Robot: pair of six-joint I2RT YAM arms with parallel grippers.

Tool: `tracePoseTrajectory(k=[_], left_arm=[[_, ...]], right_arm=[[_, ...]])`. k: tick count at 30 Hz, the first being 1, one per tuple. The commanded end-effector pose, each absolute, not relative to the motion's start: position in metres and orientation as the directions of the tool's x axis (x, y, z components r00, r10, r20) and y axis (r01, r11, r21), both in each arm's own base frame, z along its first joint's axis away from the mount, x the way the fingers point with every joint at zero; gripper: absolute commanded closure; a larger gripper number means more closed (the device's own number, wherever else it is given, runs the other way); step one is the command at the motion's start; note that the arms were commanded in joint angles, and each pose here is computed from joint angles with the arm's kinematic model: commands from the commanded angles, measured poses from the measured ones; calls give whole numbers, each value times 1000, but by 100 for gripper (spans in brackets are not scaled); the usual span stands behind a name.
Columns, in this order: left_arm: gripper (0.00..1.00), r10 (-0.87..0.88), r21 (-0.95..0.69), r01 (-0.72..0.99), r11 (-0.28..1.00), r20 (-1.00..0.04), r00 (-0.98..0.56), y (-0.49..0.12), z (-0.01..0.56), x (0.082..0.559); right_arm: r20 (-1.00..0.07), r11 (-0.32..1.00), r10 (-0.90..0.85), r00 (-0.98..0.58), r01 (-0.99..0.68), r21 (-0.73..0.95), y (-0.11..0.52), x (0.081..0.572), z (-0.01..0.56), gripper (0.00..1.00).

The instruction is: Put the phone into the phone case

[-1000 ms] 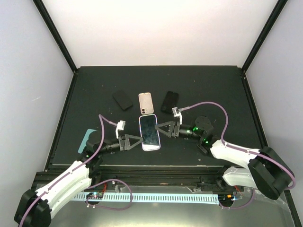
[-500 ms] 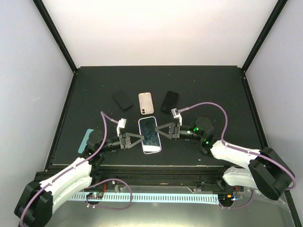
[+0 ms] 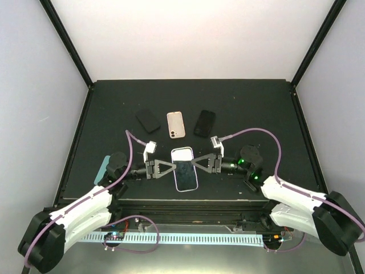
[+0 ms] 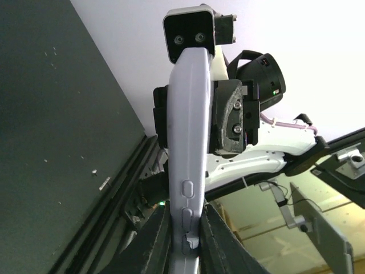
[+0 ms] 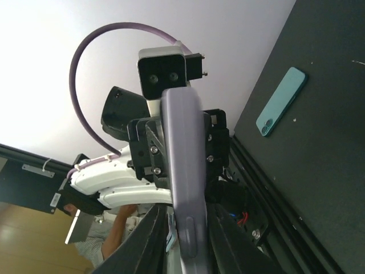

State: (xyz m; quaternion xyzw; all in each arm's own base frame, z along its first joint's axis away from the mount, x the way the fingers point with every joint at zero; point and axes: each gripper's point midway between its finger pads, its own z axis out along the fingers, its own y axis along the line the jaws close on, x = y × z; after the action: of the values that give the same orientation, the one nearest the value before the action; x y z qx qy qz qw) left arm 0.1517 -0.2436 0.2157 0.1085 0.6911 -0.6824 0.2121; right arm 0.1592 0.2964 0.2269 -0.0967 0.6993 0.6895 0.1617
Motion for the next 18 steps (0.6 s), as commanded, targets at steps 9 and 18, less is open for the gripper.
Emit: tracePoseTrajectory(k=[9,18], left_arm=[[99,-37,-801,599,-16,-598,-801,-245,243,129],[98,1,-811,584,-35,-584,-811,-246,240,123]], right_arm=[[-504,130,140,-852,-488,863,290,168,255,57],[-564,203,72,-822,-542,816,302,180,260,49]])
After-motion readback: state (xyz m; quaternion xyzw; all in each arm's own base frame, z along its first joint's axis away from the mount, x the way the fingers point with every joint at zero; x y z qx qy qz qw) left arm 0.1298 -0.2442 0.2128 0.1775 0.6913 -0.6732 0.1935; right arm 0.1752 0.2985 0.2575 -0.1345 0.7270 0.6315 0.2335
